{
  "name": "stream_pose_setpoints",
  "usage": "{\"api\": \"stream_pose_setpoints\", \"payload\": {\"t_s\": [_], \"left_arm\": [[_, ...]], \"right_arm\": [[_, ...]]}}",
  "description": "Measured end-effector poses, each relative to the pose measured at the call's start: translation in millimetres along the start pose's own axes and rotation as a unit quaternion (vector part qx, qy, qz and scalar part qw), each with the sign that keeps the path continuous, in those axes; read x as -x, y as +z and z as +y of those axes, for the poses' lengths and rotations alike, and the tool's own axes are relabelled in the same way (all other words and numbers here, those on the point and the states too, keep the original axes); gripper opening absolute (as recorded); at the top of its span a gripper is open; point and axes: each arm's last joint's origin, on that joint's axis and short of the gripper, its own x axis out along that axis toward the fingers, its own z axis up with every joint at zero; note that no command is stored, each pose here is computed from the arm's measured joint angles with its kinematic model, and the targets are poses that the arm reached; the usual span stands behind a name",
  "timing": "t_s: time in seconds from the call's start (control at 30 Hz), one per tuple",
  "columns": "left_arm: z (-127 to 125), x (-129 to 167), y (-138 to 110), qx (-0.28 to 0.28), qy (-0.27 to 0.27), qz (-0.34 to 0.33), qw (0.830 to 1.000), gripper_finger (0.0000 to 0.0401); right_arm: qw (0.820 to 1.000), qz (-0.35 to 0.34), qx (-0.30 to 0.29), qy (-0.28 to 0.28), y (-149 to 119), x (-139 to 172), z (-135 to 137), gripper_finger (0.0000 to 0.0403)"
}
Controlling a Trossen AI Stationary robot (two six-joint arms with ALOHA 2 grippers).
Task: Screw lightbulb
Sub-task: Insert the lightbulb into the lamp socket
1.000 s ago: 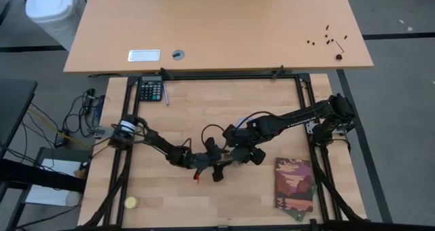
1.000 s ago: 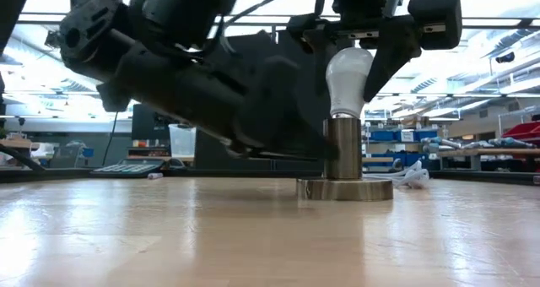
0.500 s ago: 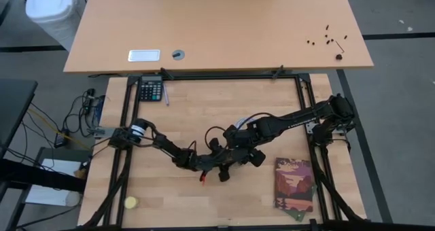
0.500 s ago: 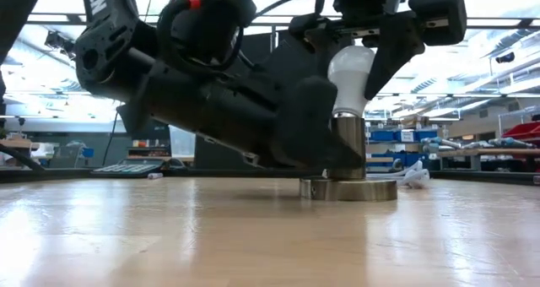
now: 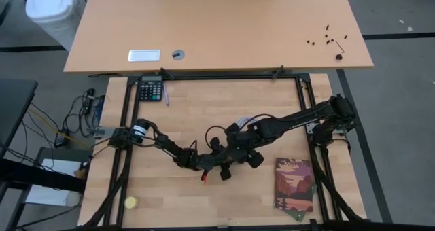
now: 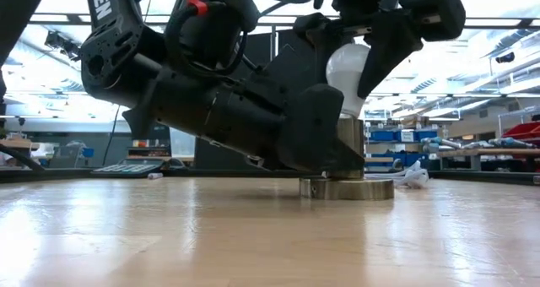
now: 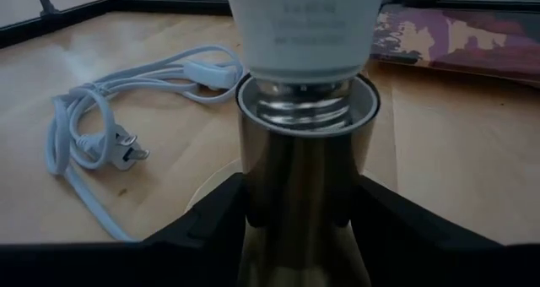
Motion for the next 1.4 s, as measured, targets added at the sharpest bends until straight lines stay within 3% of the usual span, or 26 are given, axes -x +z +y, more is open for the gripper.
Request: {"api": "stream_pose_setpoints", "payload": {"t_s": [0.47, 0.83, 1.03, 1.27, 1.4], "left_arm": [[-8, -9, 19, -0.004, -0.005, -0.028, 1.000, 0.0189], [-18, -38, 51, -0.052, -0.001, 0.079, 0.996, 0.0189], [-13, -48, 67, -0.044, -0.018, 0.082, 0.996, 0.0189], [-10, -47, 72, -0.040, -0.045, 0.096, 0.994, 0.0189], [-11, -41, 84, -0.028, -0.076, 0.099, 0.992, 0.0189]], "right_arm": [[0.993, 0.041, -0.109, -0.010, 9, 41, -8, 0.0277], [0.982, 0.110, -0.149, 0.018, 2, 51, 6, 0.0277], [0.976, 0.125, -0.176, 0.023, 2, 58, 18, 0.0277], [0.981, 0.048, -0.189, 0.011, 3, 95, 33, 0.0277], [0.981, 0.023, -0.193, 0.008, -3, 100, 38, 0.0278]]}}
